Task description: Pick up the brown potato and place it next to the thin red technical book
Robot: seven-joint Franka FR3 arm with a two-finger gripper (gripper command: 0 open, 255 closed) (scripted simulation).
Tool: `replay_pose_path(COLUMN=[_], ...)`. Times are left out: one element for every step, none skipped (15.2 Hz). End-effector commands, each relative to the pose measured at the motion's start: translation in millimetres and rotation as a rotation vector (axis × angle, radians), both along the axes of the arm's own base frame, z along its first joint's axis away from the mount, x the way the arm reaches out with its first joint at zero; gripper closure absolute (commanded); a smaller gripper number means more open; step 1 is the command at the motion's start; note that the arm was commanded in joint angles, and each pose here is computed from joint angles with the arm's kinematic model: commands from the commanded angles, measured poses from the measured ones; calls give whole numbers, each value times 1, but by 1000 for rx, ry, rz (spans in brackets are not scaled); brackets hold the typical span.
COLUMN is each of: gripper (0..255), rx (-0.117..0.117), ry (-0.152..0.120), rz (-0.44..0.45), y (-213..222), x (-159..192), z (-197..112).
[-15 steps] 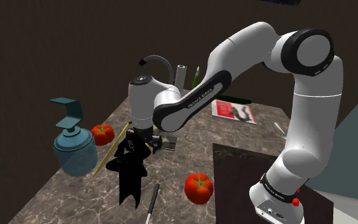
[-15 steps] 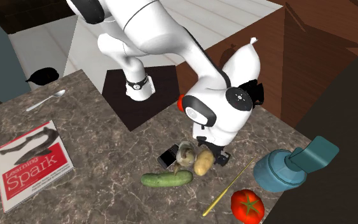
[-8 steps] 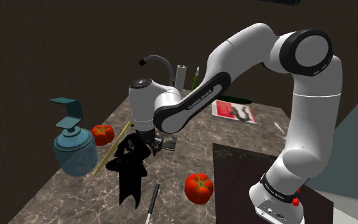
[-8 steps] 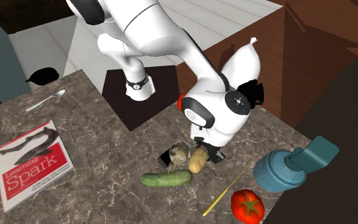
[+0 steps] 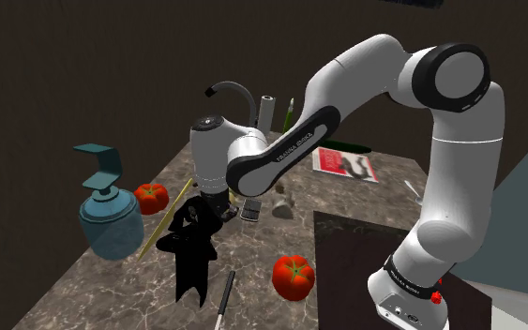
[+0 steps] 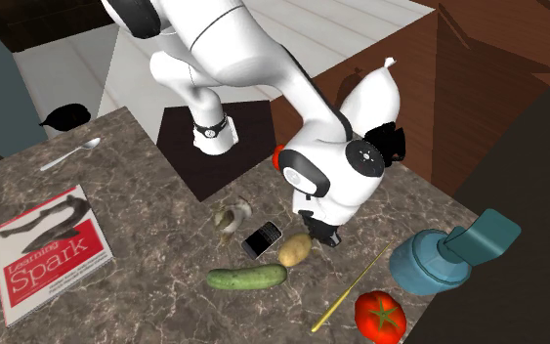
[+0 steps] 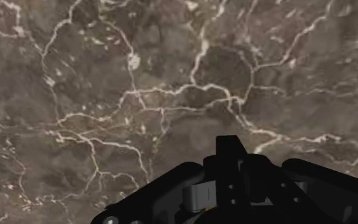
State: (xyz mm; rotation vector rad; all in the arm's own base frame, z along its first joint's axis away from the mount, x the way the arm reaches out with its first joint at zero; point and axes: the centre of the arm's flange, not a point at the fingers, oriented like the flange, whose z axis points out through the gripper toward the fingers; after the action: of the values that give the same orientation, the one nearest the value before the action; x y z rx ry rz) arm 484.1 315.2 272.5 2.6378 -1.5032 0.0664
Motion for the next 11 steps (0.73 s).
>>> replay_pose_path(gripper=[255,0,0,0,0,0,0,0,0,0,0], rx=[0,0,-25,-51,-76,-101,-127,-152,-158,-158,-158], ry=[0,0,5,9,14,18,23,27,28,28,28], rz=[0,0,-6,-11,-17,-23,-28,-34,-35,-35,-35], y=[0,0,-5,-10,-15,-19,-24,-28,-29,-31,-32], x=[0,0,8,16,23,31,39,47,49,48,48], z=[0,0,6,13,19,26,33,39,41,36,31])
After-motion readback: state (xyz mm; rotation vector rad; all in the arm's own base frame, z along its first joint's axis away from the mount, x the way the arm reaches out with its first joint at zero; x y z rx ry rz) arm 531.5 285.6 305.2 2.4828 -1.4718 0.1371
